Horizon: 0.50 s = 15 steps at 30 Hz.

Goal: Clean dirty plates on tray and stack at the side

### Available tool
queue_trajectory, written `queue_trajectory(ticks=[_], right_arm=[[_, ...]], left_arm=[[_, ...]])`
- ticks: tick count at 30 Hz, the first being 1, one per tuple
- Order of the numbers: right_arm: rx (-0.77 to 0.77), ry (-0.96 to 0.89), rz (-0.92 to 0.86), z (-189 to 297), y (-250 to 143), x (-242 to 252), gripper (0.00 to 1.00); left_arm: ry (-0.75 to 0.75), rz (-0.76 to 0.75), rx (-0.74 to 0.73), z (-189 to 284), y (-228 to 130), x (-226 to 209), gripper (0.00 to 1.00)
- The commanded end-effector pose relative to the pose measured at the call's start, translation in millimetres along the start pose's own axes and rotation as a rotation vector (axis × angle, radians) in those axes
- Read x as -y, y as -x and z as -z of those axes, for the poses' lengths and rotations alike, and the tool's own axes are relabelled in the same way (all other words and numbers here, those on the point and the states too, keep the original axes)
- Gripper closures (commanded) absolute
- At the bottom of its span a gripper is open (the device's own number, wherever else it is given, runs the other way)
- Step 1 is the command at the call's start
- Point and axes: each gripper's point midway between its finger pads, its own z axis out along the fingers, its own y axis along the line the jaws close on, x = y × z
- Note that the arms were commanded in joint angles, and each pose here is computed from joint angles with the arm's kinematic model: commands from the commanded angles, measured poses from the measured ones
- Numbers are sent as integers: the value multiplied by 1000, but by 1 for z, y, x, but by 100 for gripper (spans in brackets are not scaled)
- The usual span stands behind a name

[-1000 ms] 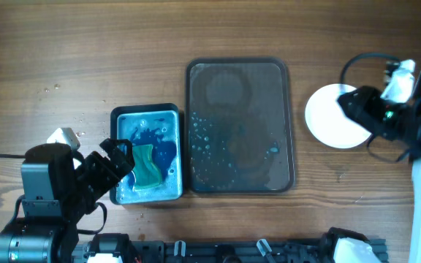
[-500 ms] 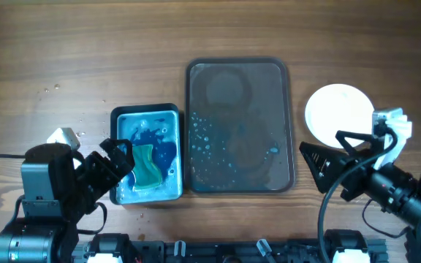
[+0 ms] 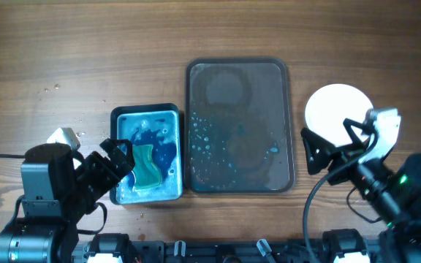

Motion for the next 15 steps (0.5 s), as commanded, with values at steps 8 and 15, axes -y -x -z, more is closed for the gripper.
queue_trajectory(ticks=[8,15], right_arm=[[195,-48,26,-23,-93,42,0],[371,-7,54,-45,-90,49,0]], left_arm=[[-16,-3,1,2,1,4,0],[-16,-3,1,2,1,4,0]])
